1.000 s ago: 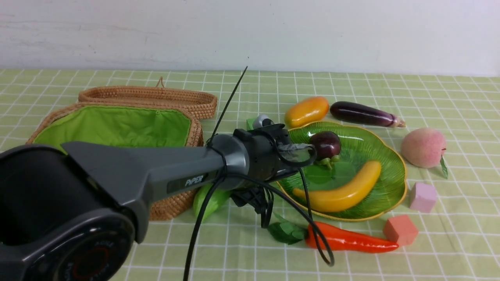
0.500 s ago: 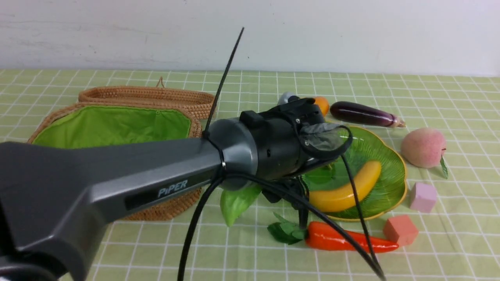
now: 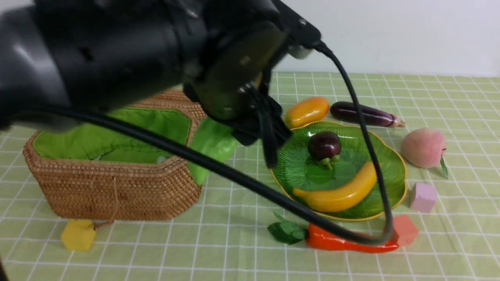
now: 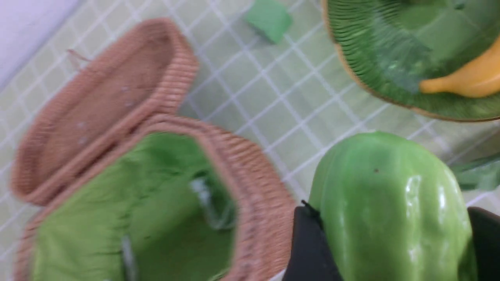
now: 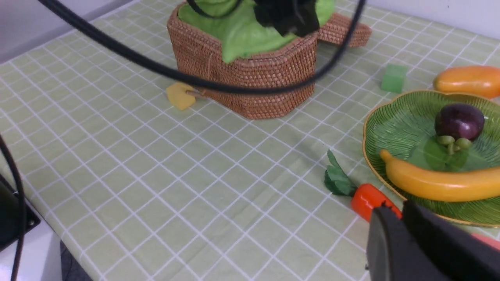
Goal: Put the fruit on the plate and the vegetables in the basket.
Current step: Take a chayote with your left arm and place it on the basket on the left.
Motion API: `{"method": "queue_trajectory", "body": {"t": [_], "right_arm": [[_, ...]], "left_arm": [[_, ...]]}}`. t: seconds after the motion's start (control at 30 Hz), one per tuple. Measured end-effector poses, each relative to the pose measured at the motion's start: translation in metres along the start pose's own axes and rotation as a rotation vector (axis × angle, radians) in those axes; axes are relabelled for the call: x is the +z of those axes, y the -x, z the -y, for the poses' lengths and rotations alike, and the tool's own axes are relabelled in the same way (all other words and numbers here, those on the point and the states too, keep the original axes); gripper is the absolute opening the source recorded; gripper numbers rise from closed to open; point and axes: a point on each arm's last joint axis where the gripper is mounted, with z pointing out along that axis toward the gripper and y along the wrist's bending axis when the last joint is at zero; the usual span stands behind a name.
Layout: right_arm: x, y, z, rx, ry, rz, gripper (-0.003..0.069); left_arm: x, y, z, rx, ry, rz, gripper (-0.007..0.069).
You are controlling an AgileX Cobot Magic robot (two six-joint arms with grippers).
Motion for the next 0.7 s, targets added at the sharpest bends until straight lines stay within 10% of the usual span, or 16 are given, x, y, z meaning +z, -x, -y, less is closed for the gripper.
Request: {"method": "queue_trajectory", "body": {"t": [0.43, 0.7], "right_arm": [[0.015, 0.008, 0.003, -0.008, 0.073, -0.059, 0.0027], [0.015, 0.007, 0.002, -0.006, 0.088, -0.069, 0.0027]], "left_arm": [[0.053, -0.063, -0.148, 0.162, -0.002, -0.175, 0.0447], [0.098, -0.082, -0.165, 0.212, -0.067, -0.23, 0.0447]]}}
